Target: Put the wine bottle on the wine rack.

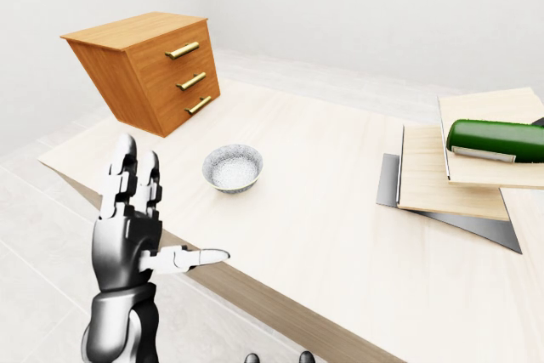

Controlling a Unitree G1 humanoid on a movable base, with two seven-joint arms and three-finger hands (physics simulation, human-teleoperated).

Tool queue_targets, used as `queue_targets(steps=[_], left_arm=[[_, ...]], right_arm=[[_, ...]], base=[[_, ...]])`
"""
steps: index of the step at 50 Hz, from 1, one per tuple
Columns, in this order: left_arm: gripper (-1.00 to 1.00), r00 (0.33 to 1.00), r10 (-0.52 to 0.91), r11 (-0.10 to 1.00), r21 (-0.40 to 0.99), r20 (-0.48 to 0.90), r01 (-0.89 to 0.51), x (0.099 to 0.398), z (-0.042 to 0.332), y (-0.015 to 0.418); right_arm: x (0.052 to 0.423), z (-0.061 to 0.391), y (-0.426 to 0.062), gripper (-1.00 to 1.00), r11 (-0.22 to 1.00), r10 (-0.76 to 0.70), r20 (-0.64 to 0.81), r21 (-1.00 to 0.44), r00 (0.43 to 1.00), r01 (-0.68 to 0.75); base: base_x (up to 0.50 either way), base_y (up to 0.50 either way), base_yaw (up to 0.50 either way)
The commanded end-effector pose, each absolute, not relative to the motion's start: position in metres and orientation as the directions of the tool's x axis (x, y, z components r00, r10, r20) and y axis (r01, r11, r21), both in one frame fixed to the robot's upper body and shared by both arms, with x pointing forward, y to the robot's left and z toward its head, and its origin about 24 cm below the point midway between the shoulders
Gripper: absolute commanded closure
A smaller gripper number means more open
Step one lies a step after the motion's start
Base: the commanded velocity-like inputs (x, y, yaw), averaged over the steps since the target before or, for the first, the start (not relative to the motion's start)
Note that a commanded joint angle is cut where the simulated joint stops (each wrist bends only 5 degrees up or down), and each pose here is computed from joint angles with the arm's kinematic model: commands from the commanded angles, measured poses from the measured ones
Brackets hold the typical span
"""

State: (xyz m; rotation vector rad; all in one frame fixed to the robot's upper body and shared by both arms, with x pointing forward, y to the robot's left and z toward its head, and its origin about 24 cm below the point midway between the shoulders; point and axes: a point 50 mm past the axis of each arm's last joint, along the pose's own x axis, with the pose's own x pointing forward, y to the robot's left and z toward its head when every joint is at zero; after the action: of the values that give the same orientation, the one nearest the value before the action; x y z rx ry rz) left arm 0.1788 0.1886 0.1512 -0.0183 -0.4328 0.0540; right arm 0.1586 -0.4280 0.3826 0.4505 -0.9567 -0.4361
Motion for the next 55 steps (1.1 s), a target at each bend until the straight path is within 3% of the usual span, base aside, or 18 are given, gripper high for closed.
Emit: queue_targets(steps=[1,29,55], left_arm=[[-1.00,0.893,0.051,0.999,-0.024,0.447,-0.045,0.177,0.158,0.186],[-1.00,0.898,0.050,0.999,-0.025,0.437,-0.043,0.178,0.156,0.187],[-1.00,0.906,0.052,0.999,-0.031,0.420,-0.042,0.180,0.151,0.189]], right_arm=[[0.168,0.395,-0.401,-1.00,0.846,-0.472,0.701,0.530,0.535,0.053],[0.147,0.441,-0.348,-1.00,0.872,-0.335,0.764,0.473,0.551,-0.125],[0.135,0.464,-0.288,-1.00,0.914,-0.118,0.779,0.327,0.616,-0.239]], base=[[0.00,0.00,0.00],[0.00,0.00,0.00],[0.00,0.00,0.00]])
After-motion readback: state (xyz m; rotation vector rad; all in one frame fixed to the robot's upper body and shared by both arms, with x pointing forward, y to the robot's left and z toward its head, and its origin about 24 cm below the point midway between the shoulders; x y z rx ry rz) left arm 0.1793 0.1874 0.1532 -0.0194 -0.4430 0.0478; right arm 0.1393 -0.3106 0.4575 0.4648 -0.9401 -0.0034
